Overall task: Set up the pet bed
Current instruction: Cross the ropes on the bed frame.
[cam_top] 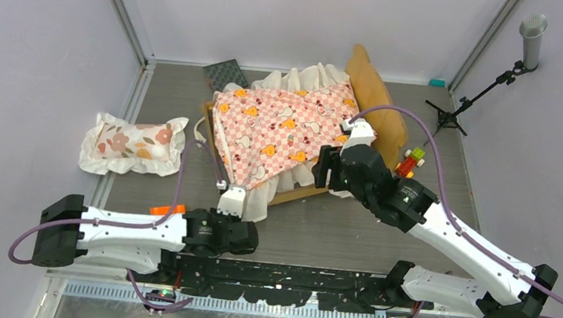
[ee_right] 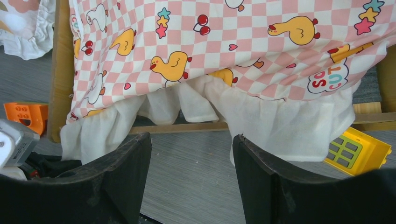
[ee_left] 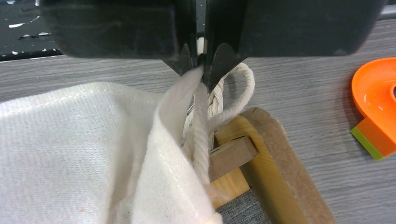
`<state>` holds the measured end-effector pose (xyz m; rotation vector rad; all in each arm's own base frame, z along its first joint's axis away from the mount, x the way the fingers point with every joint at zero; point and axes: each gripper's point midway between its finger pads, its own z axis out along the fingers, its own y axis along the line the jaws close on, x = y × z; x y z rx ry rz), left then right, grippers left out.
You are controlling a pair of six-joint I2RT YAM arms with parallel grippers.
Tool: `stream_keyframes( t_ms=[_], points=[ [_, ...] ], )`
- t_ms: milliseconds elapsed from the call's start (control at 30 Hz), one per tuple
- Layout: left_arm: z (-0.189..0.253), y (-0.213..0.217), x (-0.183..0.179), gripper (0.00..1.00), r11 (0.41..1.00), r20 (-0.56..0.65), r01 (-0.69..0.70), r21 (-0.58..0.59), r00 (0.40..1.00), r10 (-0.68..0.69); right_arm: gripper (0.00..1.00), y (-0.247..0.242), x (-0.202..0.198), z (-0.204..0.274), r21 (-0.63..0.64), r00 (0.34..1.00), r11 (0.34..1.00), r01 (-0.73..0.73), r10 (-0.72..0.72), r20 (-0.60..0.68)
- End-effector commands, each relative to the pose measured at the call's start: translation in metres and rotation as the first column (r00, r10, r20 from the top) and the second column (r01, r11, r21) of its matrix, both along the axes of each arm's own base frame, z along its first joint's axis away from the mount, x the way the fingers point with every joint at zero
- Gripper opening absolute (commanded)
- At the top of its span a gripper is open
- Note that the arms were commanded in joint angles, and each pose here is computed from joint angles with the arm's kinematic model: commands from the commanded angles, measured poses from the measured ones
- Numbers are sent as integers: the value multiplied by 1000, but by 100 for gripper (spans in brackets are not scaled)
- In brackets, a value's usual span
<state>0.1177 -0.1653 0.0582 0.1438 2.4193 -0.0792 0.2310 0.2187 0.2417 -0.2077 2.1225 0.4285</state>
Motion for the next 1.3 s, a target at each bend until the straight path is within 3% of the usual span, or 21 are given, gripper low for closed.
stream_keyframes(
  t_ms=[0,367,533,700,867,1000,1167,1267],
  points=[
    [19,-10,10,0,1000,50,1,4,999,-2,69,-4,2,15,48,998,998,32,-35,44],
    [103,-13,20,0,997,134,72,-19,989,-69,69,-12,-4,12,68,998,997,40,-43,43],
    [141,-4,40,0,995,161,97,30,982,-101,69,-10,-10,11,130,998,991,24,-31,50],
    [153,-2,60,0,991,122,136,13,983,-136,69,-2,-18,10,208,998,978,-30,18,59],
    [157,-1,71,0,976,63,205,77,976,-210,68,8,-24,10,312,997,948,-59,40,67],
    [162,-2,70,0,956,22,270,113,961,-274,67,29,-31,7,414,993,903,-114,90,76],
    [170,2,64,0,929,-24,348,124,937,-348,67,56,-39,-5,410,986,897,-166,147,79],
    [172,-1,54,0,907,-100,411,90,910,-402,66,79,-46,2,464,974,857,-226,196,113]
  ],
)
